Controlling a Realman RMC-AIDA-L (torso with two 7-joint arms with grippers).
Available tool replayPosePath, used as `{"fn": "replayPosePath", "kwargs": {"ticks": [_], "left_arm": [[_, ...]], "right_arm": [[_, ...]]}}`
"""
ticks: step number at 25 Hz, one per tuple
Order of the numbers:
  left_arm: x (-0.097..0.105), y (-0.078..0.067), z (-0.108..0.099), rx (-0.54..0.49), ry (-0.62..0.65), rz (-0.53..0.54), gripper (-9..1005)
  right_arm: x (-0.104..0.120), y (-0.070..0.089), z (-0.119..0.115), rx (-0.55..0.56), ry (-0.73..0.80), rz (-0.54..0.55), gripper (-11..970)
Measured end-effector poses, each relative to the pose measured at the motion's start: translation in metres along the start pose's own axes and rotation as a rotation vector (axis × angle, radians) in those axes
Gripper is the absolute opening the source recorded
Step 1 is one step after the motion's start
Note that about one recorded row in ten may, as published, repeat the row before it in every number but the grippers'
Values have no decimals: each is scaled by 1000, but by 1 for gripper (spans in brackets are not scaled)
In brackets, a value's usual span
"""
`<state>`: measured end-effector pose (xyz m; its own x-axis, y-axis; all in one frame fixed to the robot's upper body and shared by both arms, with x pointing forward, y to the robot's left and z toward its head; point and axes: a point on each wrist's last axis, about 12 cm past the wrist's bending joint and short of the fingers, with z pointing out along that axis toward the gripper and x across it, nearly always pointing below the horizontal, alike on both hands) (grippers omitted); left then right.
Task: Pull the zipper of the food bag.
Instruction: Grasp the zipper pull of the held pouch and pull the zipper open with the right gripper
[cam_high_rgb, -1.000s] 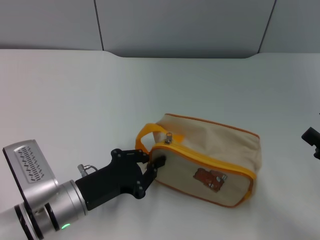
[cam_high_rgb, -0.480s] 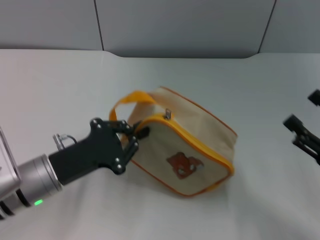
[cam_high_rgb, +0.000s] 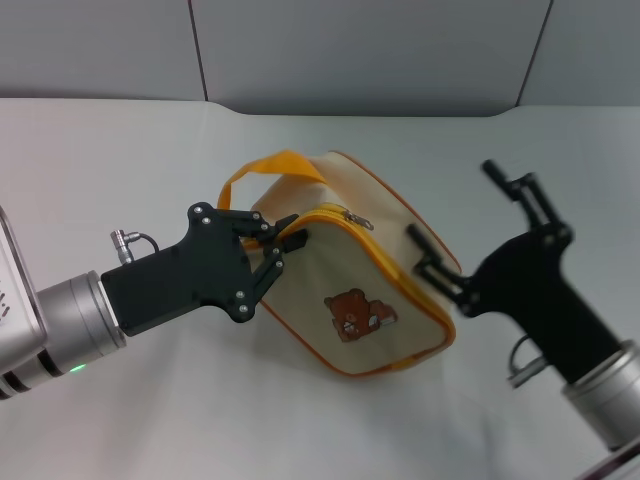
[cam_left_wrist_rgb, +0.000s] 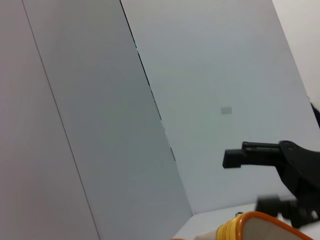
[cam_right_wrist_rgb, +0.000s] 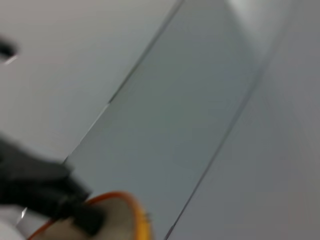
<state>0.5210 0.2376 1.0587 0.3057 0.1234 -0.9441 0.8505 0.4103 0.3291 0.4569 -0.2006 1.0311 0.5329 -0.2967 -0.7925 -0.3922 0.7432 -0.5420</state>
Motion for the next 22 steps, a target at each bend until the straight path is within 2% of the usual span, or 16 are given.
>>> {"fn": "replayPosePath", "kwargs": {"ticks": [3, 6, 18, 22], "left_arm": [[0, 0, 0, -2, -2, -2, 68], [0, 0, 1, -6, -2, -3, 68], [-1, 2, 5, -1, -3, -3, 69], [-1, 2, 5, -1, -2, -7, 63]], "right_arm": [[-3, 16, 7, -39, 30, -191, 840], [-3, 20, 9, -55, 39, -239, 840], [-10, 27, 20, -56, 17, -217, 840], [-11, 29, 20, -64, 19, -214, 782]]}}
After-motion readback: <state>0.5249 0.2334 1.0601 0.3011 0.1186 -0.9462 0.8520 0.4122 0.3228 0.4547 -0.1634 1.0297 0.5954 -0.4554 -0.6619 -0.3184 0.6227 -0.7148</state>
